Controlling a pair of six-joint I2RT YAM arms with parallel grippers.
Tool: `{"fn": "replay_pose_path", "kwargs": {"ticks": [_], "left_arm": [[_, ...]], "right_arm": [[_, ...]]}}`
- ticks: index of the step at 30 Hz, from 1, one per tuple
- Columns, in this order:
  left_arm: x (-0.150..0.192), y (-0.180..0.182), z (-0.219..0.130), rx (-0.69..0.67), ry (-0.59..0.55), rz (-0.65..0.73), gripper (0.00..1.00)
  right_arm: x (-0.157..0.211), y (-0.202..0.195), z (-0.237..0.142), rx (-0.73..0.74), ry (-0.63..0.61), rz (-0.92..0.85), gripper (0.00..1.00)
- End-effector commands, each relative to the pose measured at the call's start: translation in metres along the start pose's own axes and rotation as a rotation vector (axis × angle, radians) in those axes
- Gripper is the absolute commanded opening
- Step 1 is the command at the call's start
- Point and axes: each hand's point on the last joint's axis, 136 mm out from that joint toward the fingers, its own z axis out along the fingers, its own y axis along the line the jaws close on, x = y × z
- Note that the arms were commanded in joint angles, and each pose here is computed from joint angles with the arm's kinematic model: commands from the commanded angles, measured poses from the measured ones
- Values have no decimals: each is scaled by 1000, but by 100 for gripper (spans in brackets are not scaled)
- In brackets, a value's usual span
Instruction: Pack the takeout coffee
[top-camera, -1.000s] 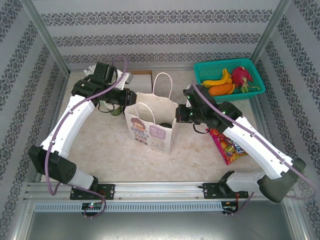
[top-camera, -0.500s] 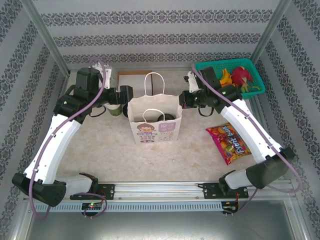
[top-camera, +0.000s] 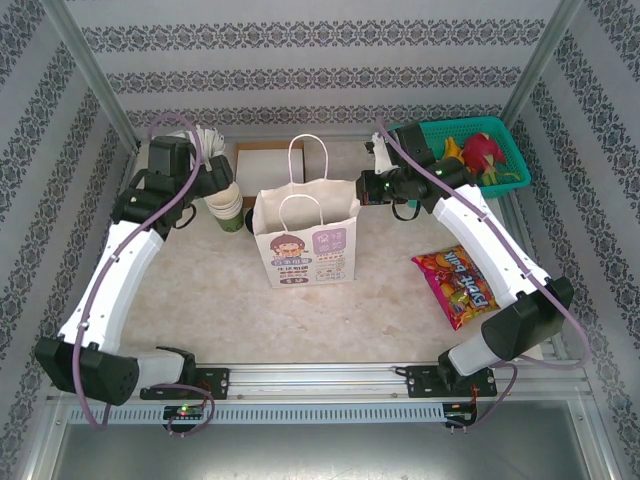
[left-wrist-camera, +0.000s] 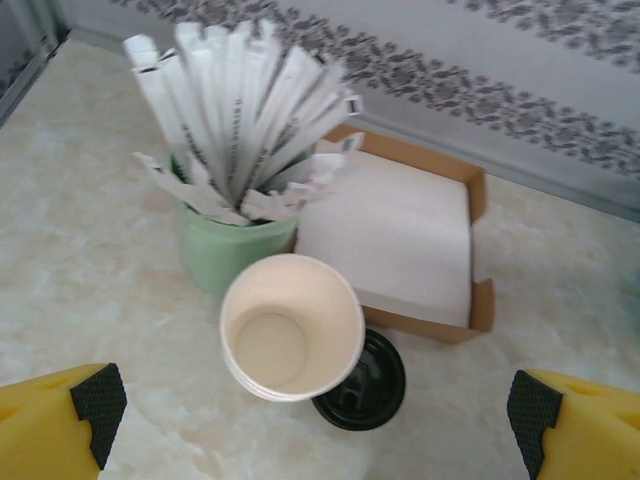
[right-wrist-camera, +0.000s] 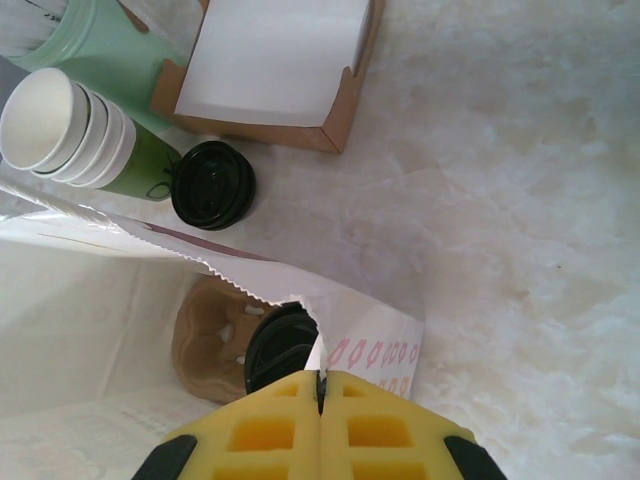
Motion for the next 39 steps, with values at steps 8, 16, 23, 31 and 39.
{"fn": "replay_pose_path", "kwargs": {"ticks": [8,16,23,31,39], "left_arm": [[-32,36,38,2,20,-176,99],[-38,56,63,4,74,-233,83],[-47,52,82,-21,157,-190,45],[-44,39,97,-82,238,-80,35],[-41,39,113,-117,274,-42,30]], "right_arm": [[-17,5,-28,-10,-103,-29,56],[-31,-7,-73,47,-354,4,98],[-25,-42,-108,179,-546,133,98],[-20,-52,-115,212,-575,148,98],[-17,-55,-112,228,-557,143,98]]}}
